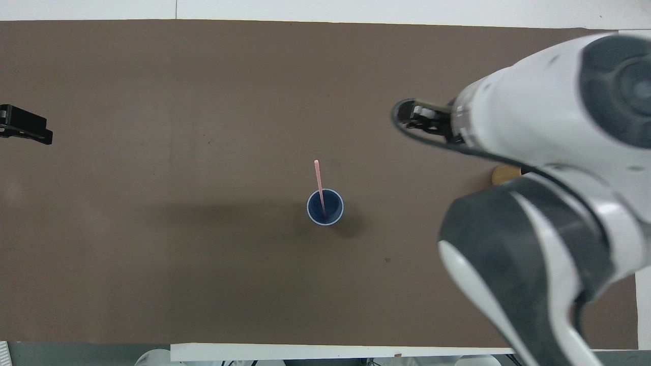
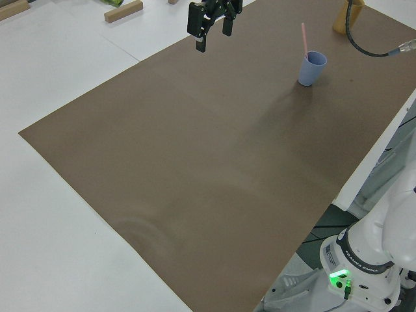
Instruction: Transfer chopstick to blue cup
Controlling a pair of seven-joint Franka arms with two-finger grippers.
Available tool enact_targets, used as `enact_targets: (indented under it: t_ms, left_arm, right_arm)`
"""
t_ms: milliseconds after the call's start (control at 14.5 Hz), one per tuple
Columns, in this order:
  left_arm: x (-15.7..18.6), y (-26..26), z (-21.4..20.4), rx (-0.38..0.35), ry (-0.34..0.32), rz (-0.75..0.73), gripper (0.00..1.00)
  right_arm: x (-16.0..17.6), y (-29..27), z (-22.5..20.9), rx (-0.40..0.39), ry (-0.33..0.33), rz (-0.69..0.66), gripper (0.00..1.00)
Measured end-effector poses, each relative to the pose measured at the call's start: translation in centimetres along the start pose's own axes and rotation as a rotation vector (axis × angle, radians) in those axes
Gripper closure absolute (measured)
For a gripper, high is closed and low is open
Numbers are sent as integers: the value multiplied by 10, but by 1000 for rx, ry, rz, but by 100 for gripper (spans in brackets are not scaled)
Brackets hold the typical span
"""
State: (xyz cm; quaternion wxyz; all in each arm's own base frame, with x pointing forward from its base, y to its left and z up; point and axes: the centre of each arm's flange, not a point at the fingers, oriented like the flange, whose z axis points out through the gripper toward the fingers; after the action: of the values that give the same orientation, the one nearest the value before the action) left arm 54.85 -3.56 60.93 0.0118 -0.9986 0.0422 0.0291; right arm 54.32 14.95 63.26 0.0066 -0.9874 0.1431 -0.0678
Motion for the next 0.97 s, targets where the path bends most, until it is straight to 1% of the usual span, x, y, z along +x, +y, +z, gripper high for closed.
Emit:
enact_targets:
  t_ms: [138,207,345,483,621,966]
  left_arm:
    - [0,0,0,0,-3,0,0]
    - [-1,0,1,0,-7,-1,0]
    - [-1,0,2,0,-11,-3,0]
    - [-1,-1,2,0,-11,-5,0]
    - [-1,-1,2,0,-11,-6,0]
    - [-1,-1,2,0,-12,-6,0]
  right_arm:
    - [28,83,-19,-36,-70,-31,0]
    - [33,117,-26,-48,-111,-48,0]
    - [33,156,-42,-61,-171,-79,0]
    - [29,174,-53,-65,-211,-111,0]
    - [28,186,-52,-62,-240,-165,0]
    - [31,196,-44,-60,-266,-195,0]
